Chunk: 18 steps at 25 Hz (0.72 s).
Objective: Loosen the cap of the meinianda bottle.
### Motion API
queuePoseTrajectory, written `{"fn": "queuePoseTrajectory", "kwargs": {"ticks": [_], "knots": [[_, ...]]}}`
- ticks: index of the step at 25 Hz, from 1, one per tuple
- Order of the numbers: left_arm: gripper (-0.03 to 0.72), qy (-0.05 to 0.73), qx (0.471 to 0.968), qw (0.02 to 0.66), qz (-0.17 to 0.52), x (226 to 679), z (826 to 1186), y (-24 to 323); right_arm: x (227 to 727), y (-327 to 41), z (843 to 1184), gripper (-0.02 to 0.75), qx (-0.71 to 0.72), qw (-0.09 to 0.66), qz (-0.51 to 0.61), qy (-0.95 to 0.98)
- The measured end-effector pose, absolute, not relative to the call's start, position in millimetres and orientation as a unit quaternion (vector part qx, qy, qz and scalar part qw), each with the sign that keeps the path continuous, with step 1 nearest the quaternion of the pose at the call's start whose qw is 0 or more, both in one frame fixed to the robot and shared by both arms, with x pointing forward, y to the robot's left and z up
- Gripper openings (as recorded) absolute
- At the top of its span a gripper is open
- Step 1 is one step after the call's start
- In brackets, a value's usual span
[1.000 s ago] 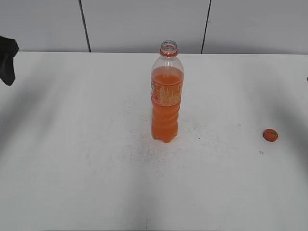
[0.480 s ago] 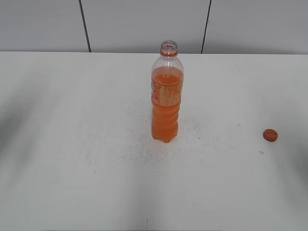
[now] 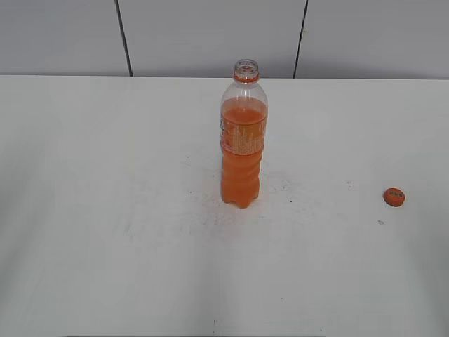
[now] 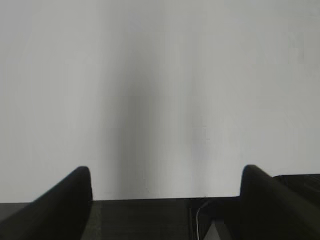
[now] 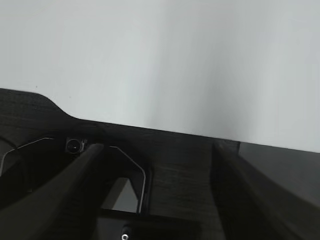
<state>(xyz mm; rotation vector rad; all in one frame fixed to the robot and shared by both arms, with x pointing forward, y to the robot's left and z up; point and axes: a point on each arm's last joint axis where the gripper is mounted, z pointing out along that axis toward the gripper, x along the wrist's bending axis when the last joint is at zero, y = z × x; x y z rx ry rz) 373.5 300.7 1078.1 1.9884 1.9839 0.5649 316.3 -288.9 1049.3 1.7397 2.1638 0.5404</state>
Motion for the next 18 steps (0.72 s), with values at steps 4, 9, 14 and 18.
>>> {"fn": "queuePoseTrajectory", "kwargs": {"ticks": [4,9,14,18], "knots": [[0.551,0.671,0.665,0.208,0.254,329,1090,304,292,-292,1041,0.492,0.587,0.199,0.203,0.758],[0.551,0.647,0.639,0.272,0.315,284,1088,309,269,-292,1037,0.492,0.569,0.251,0.248,0.743],[0.551,0.62,0.613,0.324,0.367,247,1077,312,247,-292,1041,0.492,0.545,0.316,0.301,0.716],[0.551,0.597,0.586,0.369,0.405,224,1076,314,233,-293,1041,0.492,0.529,0.352,0.33,0.698]]}}
